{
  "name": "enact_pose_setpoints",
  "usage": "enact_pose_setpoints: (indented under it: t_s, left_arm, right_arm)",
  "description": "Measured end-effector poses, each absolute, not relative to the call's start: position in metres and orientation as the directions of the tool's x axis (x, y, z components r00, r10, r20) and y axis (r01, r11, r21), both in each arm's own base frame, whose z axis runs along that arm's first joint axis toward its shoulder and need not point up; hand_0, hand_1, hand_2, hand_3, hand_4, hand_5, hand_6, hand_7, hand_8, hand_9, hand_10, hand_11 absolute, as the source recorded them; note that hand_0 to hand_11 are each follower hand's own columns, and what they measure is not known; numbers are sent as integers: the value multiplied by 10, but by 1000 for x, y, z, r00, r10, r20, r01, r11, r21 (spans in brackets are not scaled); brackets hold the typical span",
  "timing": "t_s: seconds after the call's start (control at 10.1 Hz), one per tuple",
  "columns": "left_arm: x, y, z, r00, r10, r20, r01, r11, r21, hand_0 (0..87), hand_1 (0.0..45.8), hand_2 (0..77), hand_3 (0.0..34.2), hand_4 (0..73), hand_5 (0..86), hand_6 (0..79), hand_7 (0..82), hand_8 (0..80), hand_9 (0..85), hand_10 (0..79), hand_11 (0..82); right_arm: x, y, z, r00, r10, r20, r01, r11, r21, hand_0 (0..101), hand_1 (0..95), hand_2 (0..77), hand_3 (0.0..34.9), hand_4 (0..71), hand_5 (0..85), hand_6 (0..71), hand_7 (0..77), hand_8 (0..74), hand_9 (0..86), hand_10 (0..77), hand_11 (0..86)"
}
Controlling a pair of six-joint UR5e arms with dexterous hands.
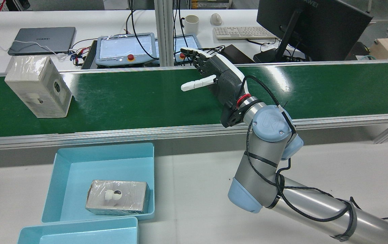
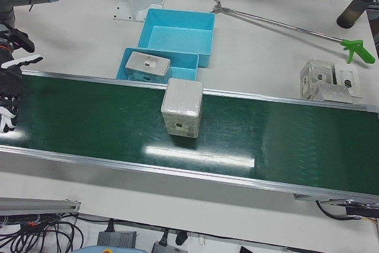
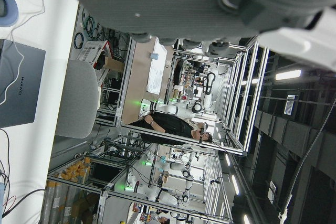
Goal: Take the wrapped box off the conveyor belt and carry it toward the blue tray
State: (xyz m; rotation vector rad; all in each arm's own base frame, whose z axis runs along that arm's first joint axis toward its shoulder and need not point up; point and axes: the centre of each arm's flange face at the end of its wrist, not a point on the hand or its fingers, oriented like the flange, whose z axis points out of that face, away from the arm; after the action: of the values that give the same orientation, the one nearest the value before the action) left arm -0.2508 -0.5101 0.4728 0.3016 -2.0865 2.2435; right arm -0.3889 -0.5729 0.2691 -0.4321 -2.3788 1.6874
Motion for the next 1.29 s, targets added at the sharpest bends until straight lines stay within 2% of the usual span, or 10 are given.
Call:
enact_pose_setpoints:
  t_s: [1.29]
  left_arm:
    - [-251, -510, 473, -979, -87, 185, -179, -80, -981, 0, 0, 11, 0, 0, 11, 0, 5, 5, 5, 5, 5]
  right_arm:
    - [-386, -573, 268, -939, 343, -16, 129, 310, -942, 486, 153, 60, 0, 82, 158, 22, 33, 0, 11, 0, 5]
